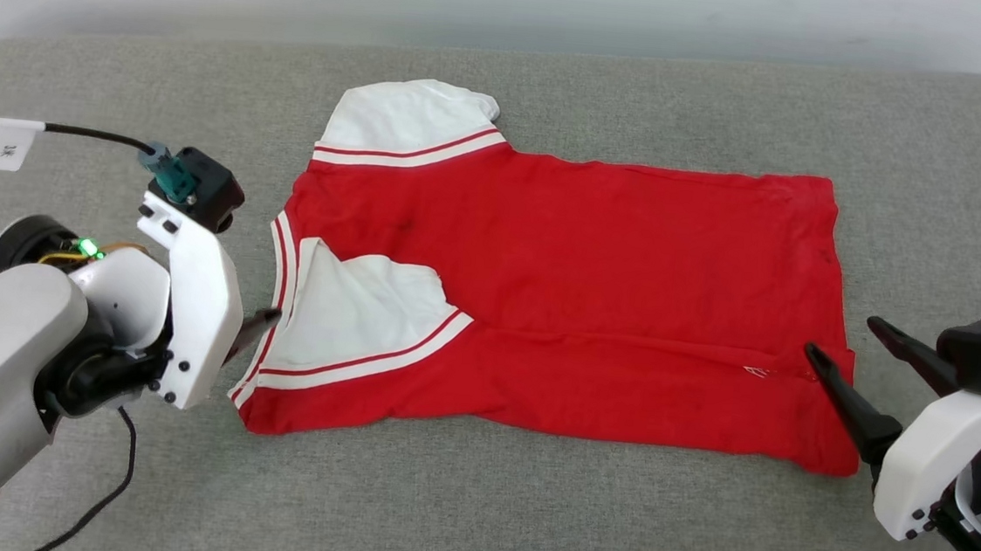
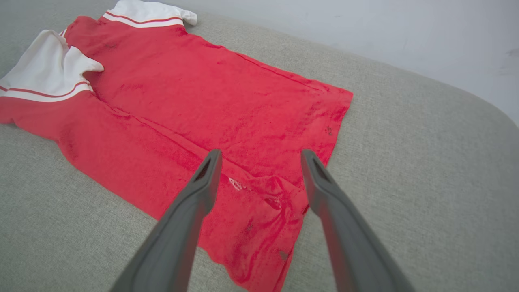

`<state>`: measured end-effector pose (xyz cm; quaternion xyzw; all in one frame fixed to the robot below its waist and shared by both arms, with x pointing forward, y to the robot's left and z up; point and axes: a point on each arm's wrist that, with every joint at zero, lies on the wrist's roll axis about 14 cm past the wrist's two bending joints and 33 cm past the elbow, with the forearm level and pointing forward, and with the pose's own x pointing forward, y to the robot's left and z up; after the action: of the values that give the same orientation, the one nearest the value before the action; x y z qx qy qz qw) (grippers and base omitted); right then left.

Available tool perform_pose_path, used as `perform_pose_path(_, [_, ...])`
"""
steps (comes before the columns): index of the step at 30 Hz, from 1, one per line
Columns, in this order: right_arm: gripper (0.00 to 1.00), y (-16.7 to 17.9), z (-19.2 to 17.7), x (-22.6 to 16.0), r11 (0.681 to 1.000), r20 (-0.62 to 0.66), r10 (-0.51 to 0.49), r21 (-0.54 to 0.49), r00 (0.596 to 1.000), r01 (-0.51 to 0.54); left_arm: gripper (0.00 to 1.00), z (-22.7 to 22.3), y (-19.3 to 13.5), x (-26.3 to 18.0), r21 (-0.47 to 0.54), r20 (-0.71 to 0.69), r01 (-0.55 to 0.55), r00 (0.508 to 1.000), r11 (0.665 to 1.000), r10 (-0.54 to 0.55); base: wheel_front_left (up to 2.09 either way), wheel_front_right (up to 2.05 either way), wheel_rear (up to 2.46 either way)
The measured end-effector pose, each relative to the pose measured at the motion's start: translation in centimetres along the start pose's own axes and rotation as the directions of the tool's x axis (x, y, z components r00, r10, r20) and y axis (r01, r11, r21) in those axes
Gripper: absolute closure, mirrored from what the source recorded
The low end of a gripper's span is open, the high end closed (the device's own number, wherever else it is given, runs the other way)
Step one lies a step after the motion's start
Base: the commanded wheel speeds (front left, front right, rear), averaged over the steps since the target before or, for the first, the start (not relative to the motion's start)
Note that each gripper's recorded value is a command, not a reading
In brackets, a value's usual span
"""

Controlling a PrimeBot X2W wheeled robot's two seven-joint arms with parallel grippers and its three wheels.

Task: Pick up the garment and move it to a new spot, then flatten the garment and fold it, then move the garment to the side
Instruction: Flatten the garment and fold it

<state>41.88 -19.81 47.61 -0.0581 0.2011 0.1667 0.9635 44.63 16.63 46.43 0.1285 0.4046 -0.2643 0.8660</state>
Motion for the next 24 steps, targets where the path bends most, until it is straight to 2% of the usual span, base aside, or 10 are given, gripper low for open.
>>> perform_pose_path(7, [0.00, 0.4, -1.1, 0.0, 1.000, -0.043, 0.007, 0.019, 0.999, -0.006, 0.00, -4.0, -1.5, 1.1, -0.027, -0.250, 0.062, 0.966, 0.998, -0.067, 0.00, 0.00, 0.00])
perform_pose_path(13, [0.00, 0.4, -2.5, 0.5, 0.999, -0.085, 0.008, 0.048, 0.996, -0.004, 0.00, -6.6, -1.9, 3.2, -0.053, -0.360, 0.071, 0.929, 0.996, -0.085, 0.00, 0.00, 0.00])
perform_pose_path(16, [0.00, 0.4, -3.2, 0.8, 0.998, -0.107, 0.011, 0.059, 0.994, -0.005, 0.00, -9.1, -1.9, 4.3, -0.064, -0.455, 0.077, 0.885, 0.995, -0.098, 0.00, 0.00, 0.00])
perform_pose_path(19, [0.00, 0.1, -3.4, 1.0, 0.998, -0.109, 0.007, 0.063, 0.994, -0.001, 0.00, -9.3, -1.9, 4.6, -0.070, -0.466, 0.088, 0.878, 0.994, -0.110, 0.00, 0.00, 0.00])
perform_pose_path(20, [0.00, 0.0, -3.2, 1.1, 0.998, -0.104, 0.006, 0.063, 0.995, 0.000, 0.68, -9.3, -2.0, 4.7, -0.071, -0.467, 0.092, 0.877, 0.993, -0.114, 0.00, 0.00, 0.00])
perform_pose_path(21, [0.00, -0.1, -3.1, 1.1, 0.998, -0.103, 0.004, 0.060, 0.995, 0.003, 1.00, -9.3, -2.0, 4.7, -0.071, -0.465, 0.093, 0.878, 0.993, -0.115, 0.00, 0.00, 0.00])
perform_pose_path(24, [0.00, -0.4, -2.5, 1.2, 0.999, -0.092, 0.002, 0.040, 0.996, 0.001, 1.00, -9.2, -1.8, 4.5, -0.071, -0.453, 0.093, 0.884, 0.993, -0.115, 0.00, 0.00, 0.00])
